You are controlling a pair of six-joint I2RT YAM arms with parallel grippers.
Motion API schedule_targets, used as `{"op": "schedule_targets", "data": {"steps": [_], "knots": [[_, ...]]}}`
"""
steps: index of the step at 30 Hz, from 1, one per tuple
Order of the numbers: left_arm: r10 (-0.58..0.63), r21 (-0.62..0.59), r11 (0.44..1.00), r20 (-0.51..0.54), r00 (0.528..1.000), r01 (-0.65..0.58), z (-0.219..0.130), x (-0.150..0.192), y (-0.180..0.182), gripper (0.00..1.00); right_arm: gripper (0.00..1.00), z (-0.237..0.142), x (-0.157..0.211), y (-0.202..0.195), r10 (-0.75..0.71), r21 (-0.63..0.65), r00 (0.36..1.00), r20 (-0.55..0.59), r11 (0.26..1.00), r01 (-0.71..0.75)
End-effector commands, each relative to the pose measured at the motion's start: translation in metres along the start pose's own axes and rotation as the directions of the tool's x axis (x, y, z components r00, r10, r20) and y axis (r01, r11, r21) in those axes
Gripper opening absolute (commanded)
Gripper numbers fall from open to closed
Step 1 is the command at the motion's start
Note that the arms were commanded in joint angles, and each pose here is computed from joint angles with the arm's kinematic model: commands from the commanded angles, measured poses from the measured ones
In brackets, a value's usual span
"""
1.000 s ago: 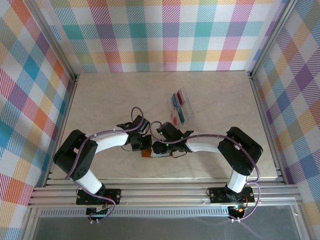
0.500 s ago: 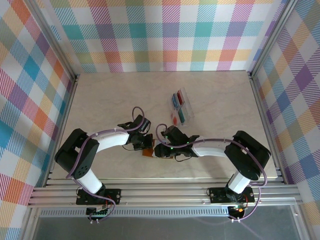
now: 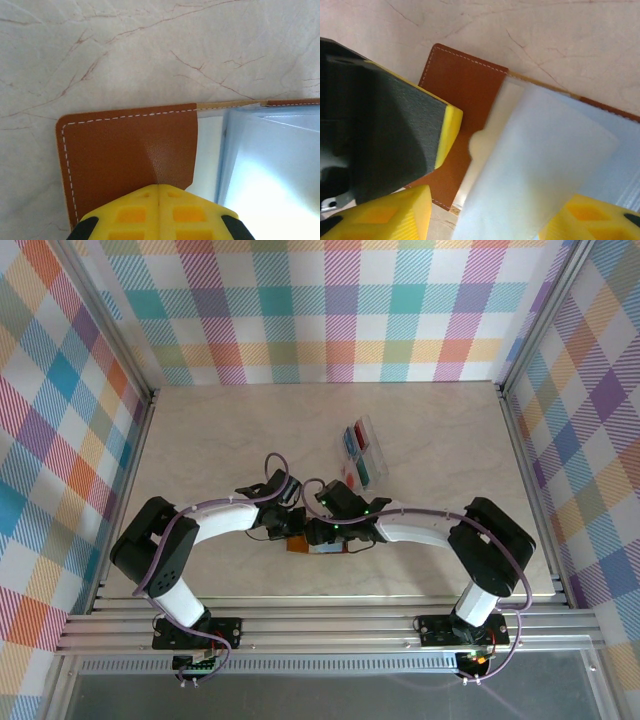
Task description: Put the credit cards into the card holder
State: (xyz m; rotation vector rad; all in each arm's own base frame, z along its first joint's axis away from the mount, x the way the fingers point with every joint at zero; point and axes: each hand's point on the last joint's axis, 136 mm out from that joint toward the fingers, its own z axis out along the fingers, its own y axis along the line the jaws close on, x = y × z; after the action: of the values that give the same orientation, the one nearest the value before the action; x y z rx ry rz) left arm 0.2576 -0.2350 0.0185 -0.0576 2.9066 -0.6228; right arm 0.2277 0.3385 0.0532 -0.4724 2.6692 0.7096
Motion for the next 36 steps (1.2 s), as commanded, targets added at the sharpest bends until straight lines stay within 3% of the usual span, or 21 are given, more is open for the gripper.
{"op": "schedule_targets", "data": {"steps": [1,10,18,23,27,36], "knots": [[-0.047,-0.059,0.997,-0.129,0.990,0.040,0.023,0.035,0.023,0.00,0.56,-0.004,0.000,0.002,-0.047,0.013,0.999,-0.007,0.999,0.047],[-0.066,0.029,0.997,-0.116,0.991,0.070,0.007,0.029,0.008,0.04,0.61,-0.005,-0.001,0.019,-0.063,-0.089,0.998,0.005,0.994,0.063],[-0.116,0.290,0.947,-0.092,0.989,0.138,-0.022,0.008,-0.022,0.09,0.60,-0.011,-0.002,0.017,-0.046,-0.099,0.998,0.048,0.994,0.050],[-0.126,0.384,0.913,-0.057,0.990,0.138,-0.046,-0.007,-0.035,0.13,0.60,-0.012,-0.001,0.016,-0.045,-0.097,0.998,0.048,0.994,0.050],[-0.173,0.410,0.897,-0.018,0.985,0.165,-0.063,-0.018,-0.028,0.13,0.60,-0.011,-0.001,0.016,-0.044,-0.101,0.998,0.048,0.994,0.049],[-0.232,0.254,0.943,0.047,0.972,0.213,-0.077,-0.011,0.014,0.12,0.60,-0.006,0.000,0.032,-0.068,-0.151,0.997,0.032,0.986,0.072]]}}
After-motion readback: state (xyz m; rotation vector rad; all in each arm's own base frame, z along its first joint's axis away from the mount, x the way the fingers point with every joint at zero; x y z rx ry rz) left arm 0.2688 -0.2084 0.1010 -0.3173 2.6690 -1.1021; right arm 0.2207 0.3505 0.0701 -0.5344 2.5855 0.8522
